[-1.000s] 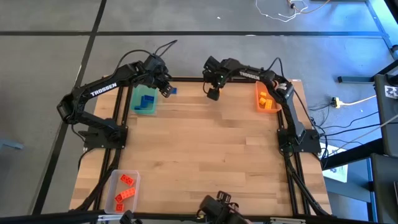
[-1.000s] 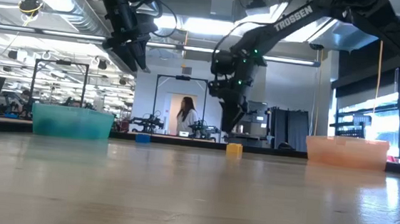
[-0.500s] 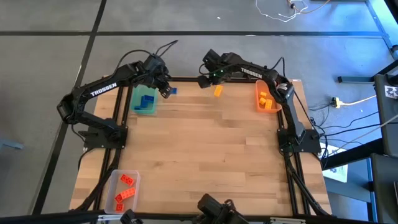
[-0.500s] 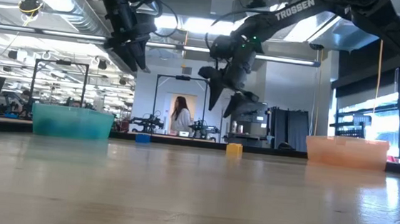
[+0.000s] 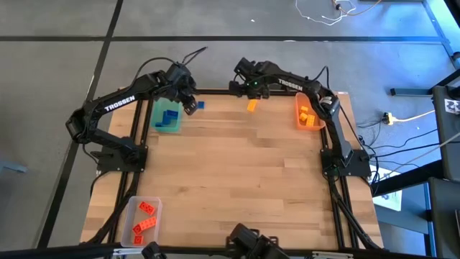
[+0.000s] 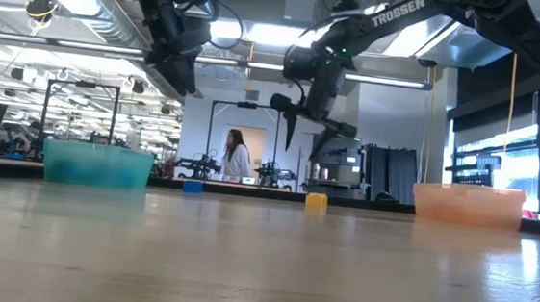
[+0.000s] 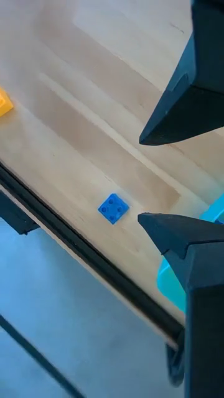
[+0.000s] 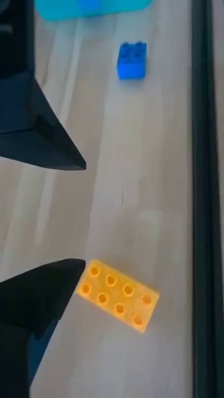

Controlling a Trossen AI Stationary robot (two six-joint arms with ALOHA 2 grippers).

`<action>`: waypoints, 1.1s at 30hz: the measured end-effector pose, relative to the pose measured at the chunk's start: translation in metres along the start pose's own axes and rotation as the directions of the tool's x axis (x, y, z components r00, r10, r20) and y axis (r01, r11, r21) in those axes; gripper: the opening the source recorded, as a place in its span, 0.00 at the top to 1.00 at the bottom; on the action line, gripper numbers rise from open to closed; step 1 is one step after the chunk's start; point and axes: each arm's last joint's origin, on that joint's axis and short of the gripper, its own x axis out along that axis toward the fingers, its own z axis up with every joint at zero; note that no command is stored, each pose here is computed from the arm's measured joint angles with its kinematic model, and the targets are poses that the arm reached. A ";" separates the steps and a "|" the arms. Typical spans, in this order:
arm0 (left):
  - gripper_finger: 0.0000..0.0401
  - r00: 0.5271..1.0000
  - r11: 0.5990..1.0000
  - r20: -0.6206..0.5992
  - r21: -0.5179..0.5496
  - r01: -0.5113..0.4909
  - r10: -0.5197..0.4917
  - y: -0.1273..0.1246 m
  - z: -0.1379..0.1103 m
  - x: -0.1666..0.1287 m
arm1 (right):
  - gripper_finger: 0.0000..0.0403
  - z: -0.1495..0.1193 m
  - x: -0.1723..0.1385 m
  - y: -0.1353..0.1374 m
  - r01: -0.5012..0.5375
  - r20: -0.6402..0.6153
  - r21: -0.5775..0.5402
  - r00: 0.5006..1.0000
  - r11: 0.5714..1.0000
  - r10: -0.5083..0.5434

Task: Sort & place blocks by color
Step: Put the yellow game piece into the orange bin

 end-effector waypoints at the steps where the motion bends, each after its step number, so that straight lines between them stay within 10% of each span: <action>1: 0.55 1.000 1.000 -0.003 0.028 0.009 -0.009 0.000 0.000 0.000 | 0.39 0.000 0.000 -0.001 0.010 -0.001 0.001 1.000 1.000 -0.010; 11: 0.55 0.961 0.897 -0.022 0.354 0.265 -0.275 -0.008 -0.002 -0.001 | 0.39 -0.003 -0.001 -0.011 0.169 0.053 0.057 0.984 0.984 -0.172; 33: 0.55 0.995 0.912 -0.021 0.399 0.098 -0.098 -0.003 -0.002 0.000 | 0.39 -0.001 0.000 -0.014 0.195 0.135 0.220 0.964 0.956 -0.228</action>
